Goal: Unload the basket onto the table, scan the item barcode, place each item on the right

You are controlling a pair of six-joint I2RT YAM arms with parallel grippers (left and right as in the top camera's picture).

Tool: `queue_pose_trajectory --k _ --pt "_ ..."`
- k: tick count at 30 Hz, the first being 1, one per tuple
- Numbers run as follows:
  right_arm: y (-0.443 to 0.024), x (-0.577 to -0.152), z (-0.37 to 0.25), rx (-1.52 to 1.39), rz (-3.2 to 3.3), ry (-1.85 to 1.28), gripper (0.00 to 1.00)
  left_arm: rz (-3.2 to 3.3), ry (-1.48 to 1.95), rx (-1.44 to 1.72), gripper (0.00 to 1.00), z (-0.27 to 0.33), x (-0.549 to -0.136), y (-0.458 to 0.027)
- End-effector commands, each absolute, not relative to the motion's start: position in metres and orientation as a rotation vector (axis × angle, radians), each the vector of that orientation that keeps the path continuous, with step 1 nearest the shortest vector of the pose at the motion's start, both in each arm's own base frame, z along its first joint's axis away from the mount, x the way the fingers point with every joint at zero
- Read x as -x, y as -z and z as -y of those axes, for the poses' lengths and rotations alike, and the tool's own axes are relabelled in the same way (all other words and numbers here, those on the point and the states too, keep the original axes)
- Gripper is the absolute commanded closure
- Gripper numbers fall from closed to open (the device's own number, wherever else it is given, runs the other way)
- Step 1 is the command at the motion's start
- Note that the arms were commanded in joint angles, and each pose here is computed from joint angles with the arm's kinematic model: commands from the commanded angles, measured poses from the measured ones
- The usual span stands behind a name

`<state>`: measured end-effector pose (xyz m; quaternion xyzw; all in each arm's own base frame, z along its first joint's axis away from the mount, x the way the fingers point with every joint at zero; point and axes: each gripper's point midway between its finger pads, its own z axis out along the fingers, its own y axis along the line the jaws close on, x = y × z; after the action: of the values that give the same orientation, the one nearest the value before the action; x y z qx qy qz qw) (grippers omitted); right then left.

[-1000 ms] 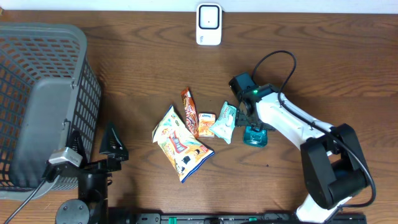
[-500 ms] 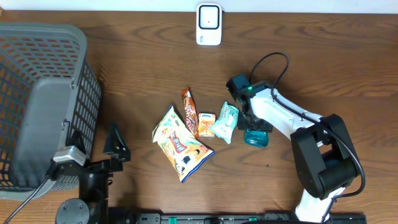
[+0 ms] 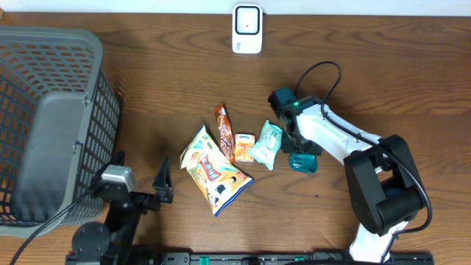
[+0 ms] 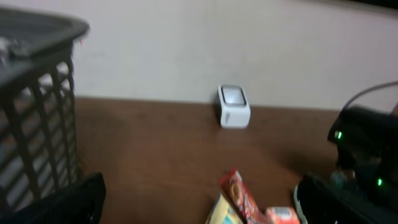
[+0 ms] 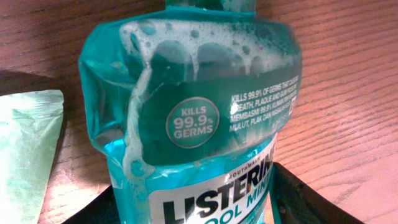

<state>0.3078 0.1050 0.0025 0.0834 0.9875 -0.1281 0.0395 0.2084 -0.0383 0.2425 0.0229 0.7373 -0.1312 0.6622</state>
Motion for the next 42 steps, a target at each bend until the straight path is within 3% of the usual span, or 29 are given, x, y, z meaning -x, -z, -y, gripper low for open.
queue_pose_trajectory --k 1,2,7,15,21,42 --pt "0.030 -0.282 -0.118 -0.172 -3.187 0.311 0.71 -1.709 0.305 -0.082 0.02 0.043 -0.210 -0.232" --pt "0.031 -0.282 -0.127 -0.116 -3.212 0.229 0.82 -1.721 0.307 -0.080 0.02 0.043 -0.211 -0.229" --pt "0.030 -0.278 -0.160 0.071 -3.277 -0.108 0.96 -1.756 0.310 -0.075 0.02 0.043 -0.214 -0.222" --pt "-0.003 -0.277 -0.195 0.463 -3.204 -0.702 0.99 -1.765 0.310 -0.074 0.02 0.043 -0.215 -0.220" --pt "-0.019 -0.261 -0.191 0.729 -3.125 -0.934 0.98 -1.765 0.310 -0.074 0.02 0.043 -0.215 -0.220" --pt "-0.020 -0.270 -0.192 0.806 -3.039 -0.959 0.95 -1.765 0.310 -0.074 0.02 0.043 -0.215 -0.220"
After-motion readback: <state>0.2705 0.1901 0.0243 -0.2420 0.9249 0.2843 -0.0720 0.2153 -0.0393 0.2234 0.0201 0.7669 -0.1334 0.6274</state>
